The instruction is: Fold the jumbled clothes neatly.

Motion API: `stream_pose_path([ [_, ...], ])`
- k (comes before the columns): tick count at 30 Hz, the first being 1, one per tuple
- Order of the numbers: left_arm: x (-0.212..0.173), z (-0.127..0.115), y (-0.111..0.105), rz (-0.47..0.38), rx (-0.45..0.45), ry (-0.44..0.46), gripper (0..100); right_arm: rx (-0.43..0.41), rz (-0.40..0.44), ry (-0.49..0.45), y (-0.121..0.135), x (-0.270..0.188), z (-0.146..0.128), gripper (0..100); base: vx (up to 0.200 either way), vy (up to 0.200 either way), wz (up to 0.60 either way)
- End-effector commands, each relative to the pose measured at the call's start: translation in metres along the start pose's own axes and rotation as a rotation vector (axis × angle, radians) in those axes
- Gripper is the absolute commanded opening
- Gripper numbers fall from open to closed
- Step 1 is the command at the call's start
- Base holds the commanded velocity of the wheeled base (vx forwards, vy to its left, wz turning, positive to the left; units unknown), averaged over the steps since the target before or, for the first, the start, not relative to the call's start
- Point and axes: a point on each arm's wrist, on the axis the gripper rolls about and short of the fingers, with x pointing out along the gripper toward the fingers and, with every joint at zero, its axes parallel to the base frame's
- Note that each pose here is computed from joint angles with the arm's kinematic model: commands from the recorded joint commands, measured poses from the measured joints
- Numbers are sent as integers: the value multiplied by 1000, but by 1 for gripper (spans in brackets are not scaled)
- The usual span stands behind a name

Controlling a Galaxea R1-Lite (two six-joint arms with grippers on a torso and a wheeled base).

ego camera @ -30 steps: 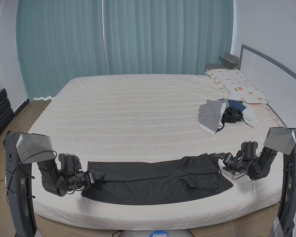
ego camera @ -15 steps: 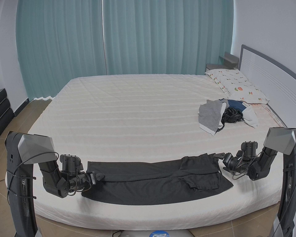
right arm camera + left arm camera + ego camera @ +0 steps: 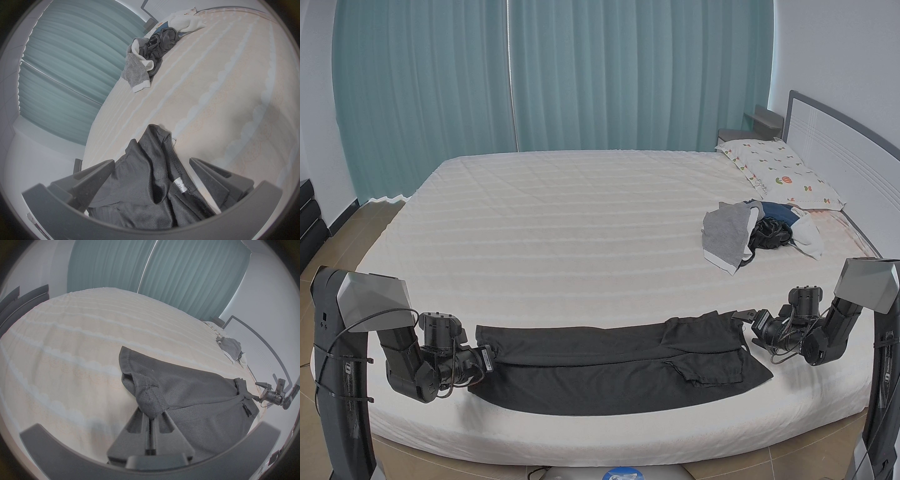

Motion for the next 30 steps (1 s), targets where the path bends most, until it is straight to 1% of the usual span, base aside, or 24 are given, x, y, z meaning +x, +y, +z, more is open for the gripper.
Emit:
stream_pose_path([
  [1, -1, 1, 2, 4, -4, -4, 0, -1, 1, 1, 0, 0, 0, 100, 0, 0, 0],
  [11, 1, 3, 4, 5, -14, -12, 0, -1, -1, 0, 0, 0, 0, 100, 0, 0, 0],
  [15, 1, 5, 5, 7, -18, -18, 0, -1, 1, 1, 0, 0, 0, 100, -200, 0, 0],
  [20, 2, 8, 4, 2, -21, -37, 0, 0, -2, 1, -1, 0, 0, 100, 0, 0, 0],
  [23, 4, 12, 3, -5, -63, -57, 0, -1, -1, 0, 0, 0, 0, 100, 0, 0, 0],
  [24, 4, 12, 3, -5, -63, -57, 0, -1, -1, 0, 0, 0, 0, 100, 0, 0, 0],
  [25, 4, 15, 2, -9, -95, -69, 0, -1, -1, 0, 0, 0, 0, 100, 0, 0, 0],
  [26, 5, 17, 2, -12, -108, -75, 0, -1, -1, 0, 0, 0, 0, 100, 0, 0, 0],
  [30, 7, 22, -1, -20, -129, -93, 0, 0, -2, 1, -1, 0, 0, 100, 0, 0, 0],
])
